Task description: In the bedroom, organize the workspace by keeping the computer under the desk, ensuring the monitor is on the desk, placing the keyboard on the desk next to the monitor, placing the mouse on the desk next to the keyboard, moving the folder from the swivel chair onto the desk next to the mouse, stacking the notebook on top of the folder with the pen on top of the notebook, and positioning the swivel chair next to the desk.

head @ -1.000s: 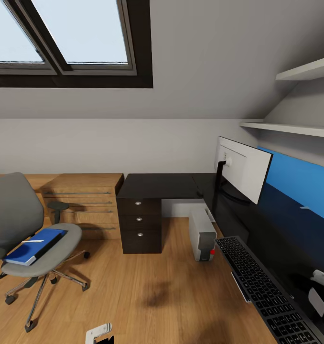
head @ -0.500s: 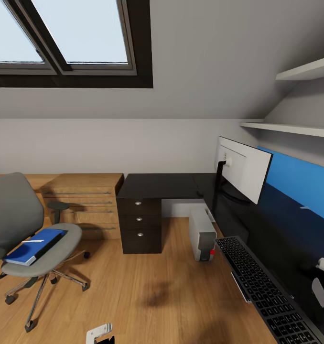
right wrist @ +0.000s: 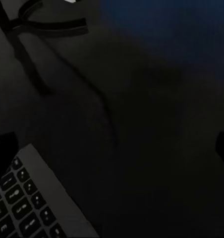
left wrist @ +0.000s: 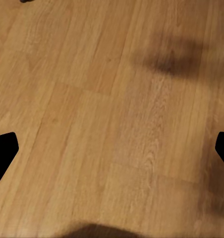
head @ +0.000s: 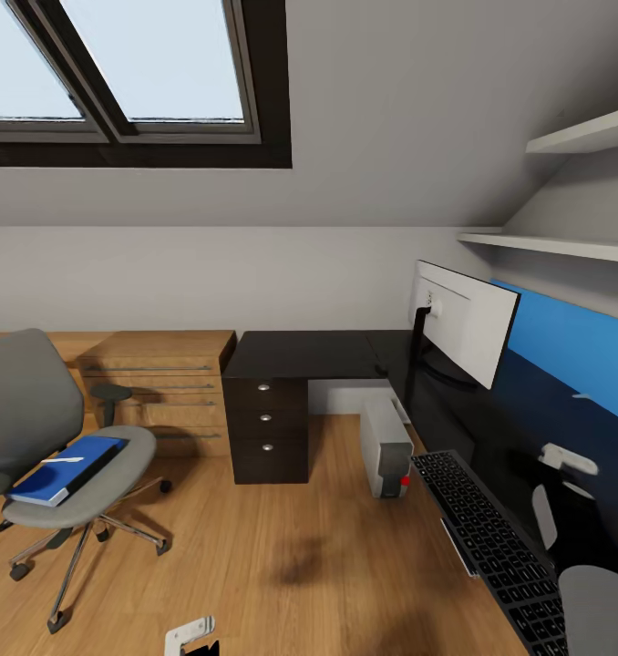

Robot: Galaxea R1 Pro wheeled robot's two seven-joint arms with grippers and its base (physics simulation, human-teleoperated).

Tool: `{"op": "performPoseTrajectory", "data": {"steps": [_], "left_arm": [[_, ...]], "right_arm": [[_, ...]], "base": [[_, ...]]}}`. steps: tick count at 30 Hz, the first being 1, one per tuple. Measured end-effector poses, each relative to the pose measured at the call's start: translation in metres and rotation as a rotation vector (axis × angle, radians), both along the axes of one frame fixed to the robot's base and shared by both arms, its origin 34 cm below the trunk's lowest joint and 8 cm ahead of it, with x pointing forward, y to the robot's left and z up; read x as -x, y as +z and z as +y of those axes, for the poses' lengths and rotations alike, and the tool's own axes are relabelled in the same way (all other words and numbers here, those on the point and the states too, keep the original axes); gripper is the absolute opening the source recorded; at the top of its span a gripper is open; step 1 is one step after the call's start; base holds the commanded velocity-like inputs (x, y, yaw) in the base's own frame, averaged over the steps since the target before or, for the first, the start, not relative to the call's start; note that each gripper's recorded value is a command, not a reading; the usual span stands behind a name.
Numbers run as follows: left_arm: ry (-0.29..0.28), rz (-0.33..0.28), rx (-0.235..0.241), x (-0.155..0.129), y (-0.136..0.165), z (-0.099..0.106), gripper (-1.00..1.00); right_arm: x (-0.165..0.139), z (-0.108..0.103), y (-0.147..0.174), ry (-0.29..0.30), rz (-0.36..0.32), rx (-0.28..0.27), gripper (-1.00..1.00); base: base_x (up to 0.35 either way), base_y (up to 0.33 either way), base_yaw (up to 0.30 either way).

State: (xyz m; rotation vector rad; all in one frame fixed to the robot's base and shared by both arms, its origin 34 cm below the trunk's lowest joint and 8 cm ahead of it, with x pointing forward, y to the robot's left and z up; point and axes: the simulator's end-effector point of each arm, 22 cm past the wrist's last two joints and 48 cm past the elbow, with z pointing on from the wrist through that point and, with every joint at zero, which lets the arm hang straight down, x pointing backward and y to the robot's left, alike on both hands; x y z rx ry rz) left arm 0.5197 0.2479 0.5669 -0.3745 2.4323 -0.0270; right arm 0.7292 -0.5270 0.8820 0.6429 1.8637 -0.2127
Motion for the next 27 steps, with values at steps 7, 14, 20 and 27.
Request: {"op": "performPoseTrajectory", "data": {"steps": [7, 14, 20, 27], "left_arm": [[0.001, 0.0, 0.001, 0.0, 0.0, 0.0, 1.0], [0.002, 0.001, 0.001, 0.0, 0.0, 0.0, 1.0], [0.002, 0.001, 0.001, 0.0, 0.0, 0.0, 1.0], [0.003, 0.001, 0.001, 0.0, 0.0, 0.0, 1.0]], "right_arm": [[-0.003, 0.021, -0.006, 0.028, 0.037, -0.013, 1.0], [-0.003, 0.024, -0.009, 0.032, 0.043, -0.018, 1.0], [-0.003, 0.026, -0.01, 0.033, 0.043, -0.02, 1.0], [-0.003, 0.026, -0.011, 0.033, 0.043, -0.021, 1.0]], "base": [[-0.036, 0.0, 0.0], [-0.251, 0.0, 0.0], [-0.318, 0.0, 0.0], [-0.326, 0.0, 0.0]]}}
